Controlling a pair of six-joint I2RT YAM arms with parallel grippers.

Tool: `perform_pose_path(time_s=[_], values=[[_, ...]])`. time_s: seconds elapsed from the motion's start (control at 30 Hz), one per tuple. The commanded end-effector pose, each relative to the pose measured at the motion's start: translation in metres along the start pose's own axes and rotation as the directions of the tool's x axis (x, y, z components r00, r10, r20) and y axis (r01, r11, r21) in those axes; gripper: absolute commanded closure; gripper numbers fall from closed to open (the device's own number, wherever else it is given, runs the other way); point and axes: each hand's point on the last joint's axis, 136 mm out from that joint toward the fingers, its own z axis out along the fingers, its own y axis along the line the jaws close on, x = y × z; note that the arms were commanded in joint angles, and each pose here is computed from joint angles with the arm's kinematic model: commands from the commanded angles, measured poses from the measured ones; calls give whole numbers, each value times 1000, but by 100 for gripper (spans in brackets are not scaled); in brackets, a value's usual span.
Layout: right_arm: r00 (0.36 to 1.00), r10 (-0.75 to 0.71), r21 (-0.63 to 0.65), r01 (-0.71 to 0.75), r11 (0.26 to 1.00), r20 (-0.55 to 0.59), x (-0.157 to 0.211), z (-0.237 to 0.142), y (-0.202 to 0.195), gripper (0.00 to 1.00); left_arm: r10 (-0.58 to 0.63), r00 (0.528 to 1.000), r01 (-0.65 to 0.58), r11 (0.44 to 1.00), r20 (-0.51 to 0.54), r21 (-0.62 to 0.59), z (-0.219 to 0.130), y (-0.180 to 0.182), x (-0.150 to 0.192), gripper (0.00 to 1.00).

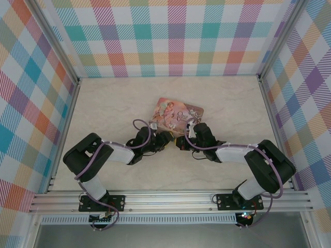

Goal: Unlock the padlock with the key

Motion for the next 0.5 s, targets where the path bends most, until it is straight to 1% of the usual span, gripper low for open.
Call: perform_pose_path(time_s=[0.0,0.13,0.2,0.33,0.47], values=[[999,-15,-67,18,998,47,-17,-4,25,98,-1,1000,1,997,1,76,5,-24,0,68],[999,-1,-81,5,997,45,-16,-3,27,98,-10,1000,9,997,5,74,6,-24,0,71],[999,17,-85,-13,996,45,-16,-3,27,98,-20,1000,20,997,5,69,7,-22,1,71],[998,49,-91,-45,995,43,-17,-3,29,98,-42,999,41,997,7,68,9,-22,3,65],[996,76,-101,-71,992,47,-18,-2,30,98,-59,998,58,996,0,69,11,-22,6,64]])
